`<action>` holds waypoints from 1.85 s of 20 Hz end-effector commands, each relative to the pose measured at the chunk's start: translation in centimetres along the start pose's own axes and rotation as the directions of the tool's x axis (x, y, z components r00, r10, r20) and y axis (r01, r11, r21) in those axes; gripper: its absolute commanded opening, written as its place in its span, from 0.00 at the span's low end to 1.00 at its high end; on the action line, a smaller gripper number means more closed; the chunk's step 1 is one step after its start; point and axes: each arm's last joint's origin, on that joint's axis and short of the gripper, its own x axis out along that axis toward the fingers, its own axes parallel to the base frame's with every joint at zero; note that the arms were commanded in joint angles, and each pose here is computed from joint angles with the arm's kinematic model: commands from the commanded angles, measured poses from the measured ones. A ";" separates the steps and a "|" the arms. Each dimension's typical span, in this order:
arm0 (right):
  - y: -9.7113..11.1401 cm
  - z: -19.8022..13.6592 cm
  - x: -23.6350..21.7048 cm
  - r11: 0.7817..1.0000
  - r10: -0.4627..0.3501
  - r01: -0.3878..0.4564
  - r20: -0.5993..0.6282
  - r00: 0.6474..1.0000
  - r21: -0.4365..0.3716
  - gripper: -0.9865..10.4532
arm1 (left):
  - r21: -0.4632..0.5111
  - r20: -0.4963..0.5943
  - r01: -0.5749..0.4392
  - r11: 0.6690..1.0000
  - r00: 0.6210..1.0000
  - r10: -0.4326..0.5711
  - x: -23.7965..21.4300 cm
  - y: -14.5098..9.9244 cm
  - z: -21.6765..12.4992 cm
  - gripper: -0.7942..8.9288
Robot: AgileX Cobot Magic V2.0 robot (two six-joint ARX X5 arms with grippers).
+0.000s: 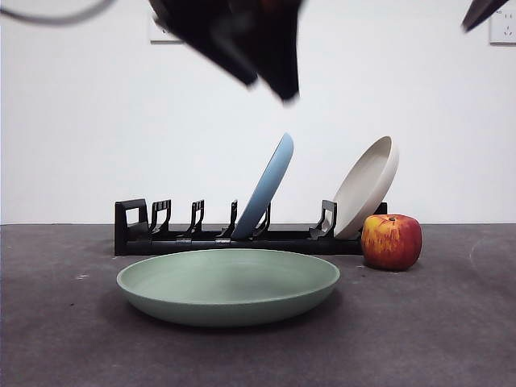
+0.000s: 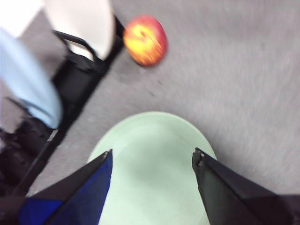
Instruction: Take the green plate from the plate rack,put the plate on the table,take the apple from the table,put the apple in the plate
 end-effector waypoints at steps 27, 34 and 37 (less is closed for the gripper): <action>-4.6 -2.1 23.2 0.980 -0.195 0.192 -0.070 0.978 -0.052 0.57 | -0.203 0.047 0.002 0.979 0.999 0.008 -6.8 3.1 -0.5 0.38; -4.7 -2.1 23.2 0.980 -0.195 0.192 -0.074 0.978 -0.048 0.18 | -0.203 0.046 0.001 0.979 0.999 0.009 -6.8 3.1 -0.5 0.38; -4.7 -2.1 23.2 0.981 -0.192 0.189 -0.074 0.979 -0.048 0.07 | -0.203 0.046 0.001 0.979 0.999 0.009 -6.8 3.1 -0.5 0.38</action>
